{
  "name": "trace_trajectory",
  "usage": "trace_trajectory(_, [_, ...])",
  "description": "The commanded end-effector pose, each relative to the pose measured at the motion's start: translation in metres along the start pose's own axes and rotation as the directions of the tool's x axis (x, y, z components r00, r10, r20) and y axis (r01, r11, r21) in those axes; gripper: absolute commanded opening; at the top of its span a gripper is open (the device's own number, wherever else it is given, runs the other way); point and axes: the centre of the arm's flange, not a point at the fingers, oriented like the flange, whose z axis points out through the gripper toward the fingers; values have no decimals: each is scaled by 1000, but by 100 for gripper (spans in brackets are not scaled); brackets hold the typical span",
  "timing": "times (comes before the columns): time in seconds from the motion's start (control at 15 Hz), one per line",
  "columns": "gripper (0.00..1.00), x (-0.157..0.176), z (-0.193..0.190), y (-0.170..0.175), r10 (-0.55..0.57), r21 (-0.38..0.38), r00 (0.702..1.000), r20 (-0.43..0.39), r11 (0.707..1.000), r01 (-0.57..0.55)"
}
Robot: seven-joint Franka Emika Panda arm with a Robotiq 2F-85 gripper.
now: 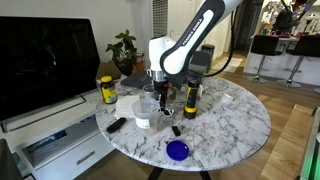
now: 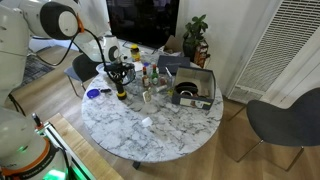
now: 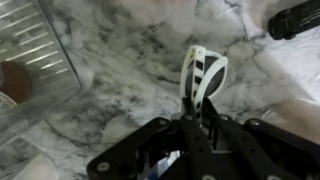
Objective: Move the white sunglasses to the left
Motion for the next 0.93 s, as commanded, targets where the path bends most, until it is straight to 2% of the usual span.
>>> trace_trajectory(0.0, [3, 4, 11, 11, -40, 29, 999, 11, 999, 40])
trace_trajectory(0.2, [3, 0, 16, 13, -60, 47, 998, 18, 997, 59])
trace_trajectory(0.27, [12, -1, 16, 12, -64, 56, 998, 17, 996, 63])
trace_trajectory(0.33, [37, -1, 13, 9, -69, 63, 997, 17, 996, 68])
trace_trajectory(0.4, [38, -1, 8, 6, -75, 65, 997, 17, 995, 74])
trace_trajectory(0.67, [67, 0, -36, -7, -84, 57, 996, 6, 995, 83])
trace_trajectory(0.8, [83, -4, -66, -11, -65, 40, 997, 37, 997, 63])
trace_trajectory(0.87, [89, -8, -82, -9, -48, 7, 997, 56, 999, 48])
